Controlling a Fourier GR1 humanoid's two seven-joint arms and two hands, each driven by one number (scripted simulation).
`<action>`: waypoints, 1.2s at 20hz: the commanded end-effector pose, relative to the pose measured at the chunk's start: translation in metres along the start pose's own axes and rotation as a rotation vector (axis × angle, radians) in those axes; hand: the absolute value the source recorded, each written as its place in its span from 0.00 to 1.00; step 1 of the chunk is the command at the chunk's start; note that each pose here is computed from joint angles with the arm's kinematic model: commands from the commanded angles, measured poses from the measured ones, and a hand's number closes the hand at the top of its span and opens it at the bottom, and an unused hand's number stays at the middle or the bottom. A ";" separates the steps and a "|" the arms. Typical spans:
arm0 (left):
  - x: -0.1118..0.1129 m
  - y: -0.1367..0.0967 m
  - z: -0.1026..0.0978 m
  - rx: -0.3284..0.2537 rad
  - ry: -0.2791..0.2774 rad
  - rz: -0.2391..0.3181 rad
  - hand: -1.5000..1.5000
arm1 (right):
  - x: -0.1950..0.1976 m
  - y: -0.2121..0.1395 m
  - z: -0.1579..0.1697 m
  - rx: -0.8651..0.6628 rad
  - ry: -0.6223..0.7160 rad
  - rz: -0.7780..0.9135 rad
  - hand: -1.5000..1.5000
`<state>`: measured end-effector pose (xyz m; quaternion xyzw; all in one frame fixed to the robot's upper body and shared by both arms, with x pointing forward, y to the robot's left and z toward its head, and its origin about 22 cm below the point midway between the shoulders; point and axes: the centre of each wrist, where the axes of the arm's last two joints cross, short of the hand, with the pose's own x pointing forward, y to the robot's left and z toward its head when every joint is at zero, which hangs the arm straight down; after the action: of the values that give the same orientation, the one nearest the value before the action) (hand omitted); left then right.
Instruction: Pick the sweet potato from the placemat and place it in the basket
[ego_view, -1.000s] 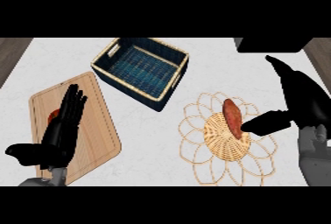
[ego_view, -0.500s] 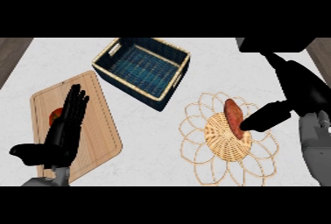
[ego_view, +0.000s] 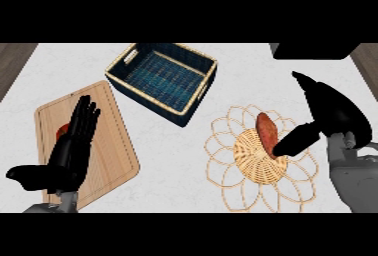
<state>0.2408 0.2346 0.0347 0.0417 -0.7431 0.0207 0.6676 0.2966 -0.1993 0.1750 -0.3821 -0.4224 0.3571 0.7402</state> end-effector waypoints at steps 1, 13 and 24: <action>0.002 0.006 0.004 0.012 0.001 0.005 0.50 | 0.006 0.013 0.012 0.033 0.141 0.025 0.00; 0.005 -0.002 0.007 0.009 0.003 0.005 0.50 | -0.016 0.053 -0.018 -0.006 0.129 0.033 0.00; 0.013 -0.003 -0.001 0.002 -0.006 0.009 0.50 | -0.014 0.067 -0.027 -0.004 0.152 0.025 0.00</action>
<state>0.2449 0.2357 0.0344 0.0378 -0.7431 0.0228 0.6677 0.3029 -0.1853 0.1048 -0.4095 -0.3866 0.3402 0.7531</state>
